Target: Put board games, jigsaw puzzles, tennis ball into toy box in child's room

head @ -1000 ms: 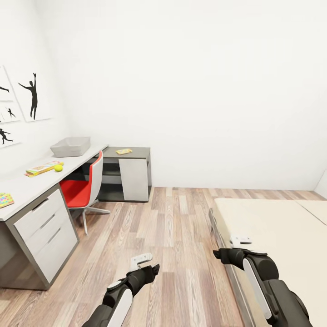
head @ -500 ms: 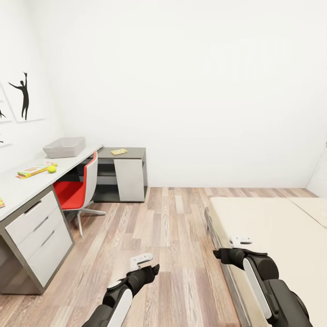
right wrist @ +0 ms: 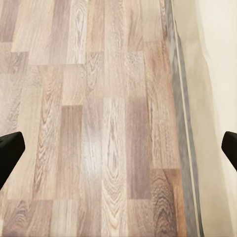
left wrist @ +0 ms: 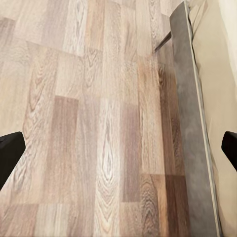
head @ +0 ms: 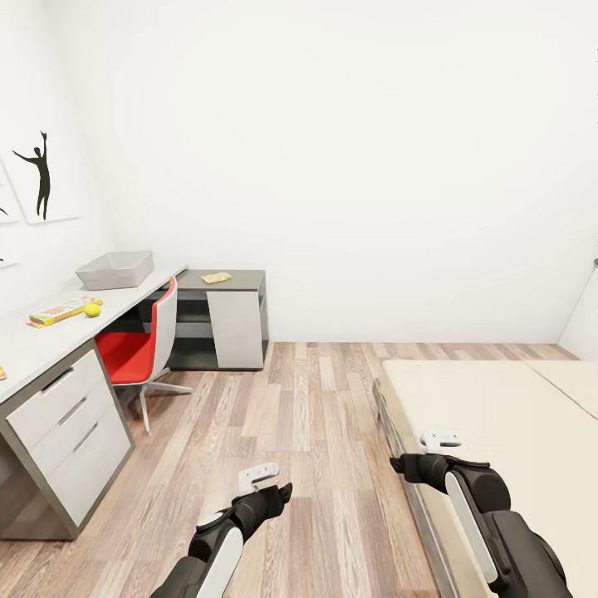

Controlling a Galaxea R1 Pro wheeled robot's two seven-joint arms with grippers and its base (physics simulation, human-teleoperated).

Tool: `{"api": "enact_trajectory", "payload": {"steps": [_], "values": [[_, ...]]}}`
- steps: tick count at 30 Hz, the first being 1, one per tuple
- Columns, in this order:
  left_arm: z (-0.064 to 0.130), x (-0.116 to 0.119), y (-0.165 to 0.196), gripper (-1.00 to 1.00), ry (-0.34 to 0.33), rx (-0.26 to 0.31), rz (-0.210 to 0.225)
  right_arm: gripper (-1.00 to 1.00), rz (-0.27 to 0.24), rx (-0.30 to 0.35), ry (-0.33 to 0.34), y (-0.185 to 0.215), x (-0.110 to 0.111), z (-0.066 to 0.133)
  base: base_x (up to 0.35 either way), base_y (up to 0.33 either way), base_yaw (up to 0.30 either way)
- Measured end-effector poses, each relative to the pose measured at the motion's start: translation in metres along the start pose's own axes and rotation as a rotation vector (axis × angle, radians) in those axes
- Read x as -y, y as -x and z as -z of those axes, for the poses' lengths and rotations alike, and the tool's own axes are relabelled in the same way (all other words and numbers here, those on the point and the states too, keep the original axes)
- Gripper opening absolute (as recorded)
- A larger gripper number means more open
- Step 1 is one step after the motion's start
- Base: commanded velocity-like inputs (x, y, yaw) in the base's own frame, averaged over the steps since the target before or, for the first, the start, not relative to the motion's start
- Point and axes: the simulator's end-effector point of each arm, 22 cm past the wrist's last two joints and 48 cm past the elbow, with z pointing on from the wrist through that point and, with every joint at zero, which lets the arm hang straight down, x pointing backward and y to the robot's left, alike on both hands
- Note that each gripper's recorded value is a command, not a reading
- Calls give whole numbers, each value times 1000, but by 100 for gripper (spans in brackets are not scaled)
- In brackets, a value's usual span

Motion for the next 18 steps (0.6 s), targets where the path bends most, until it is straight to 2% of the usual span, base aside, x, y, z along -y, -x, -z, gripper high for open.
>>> {"api": "enact_trajectory", "payload": {"steps": [18], "values": [[0,-1,1,100,2,1,-1,100,-1,-2,0,-1,0,0,16,-19,-1]]}}
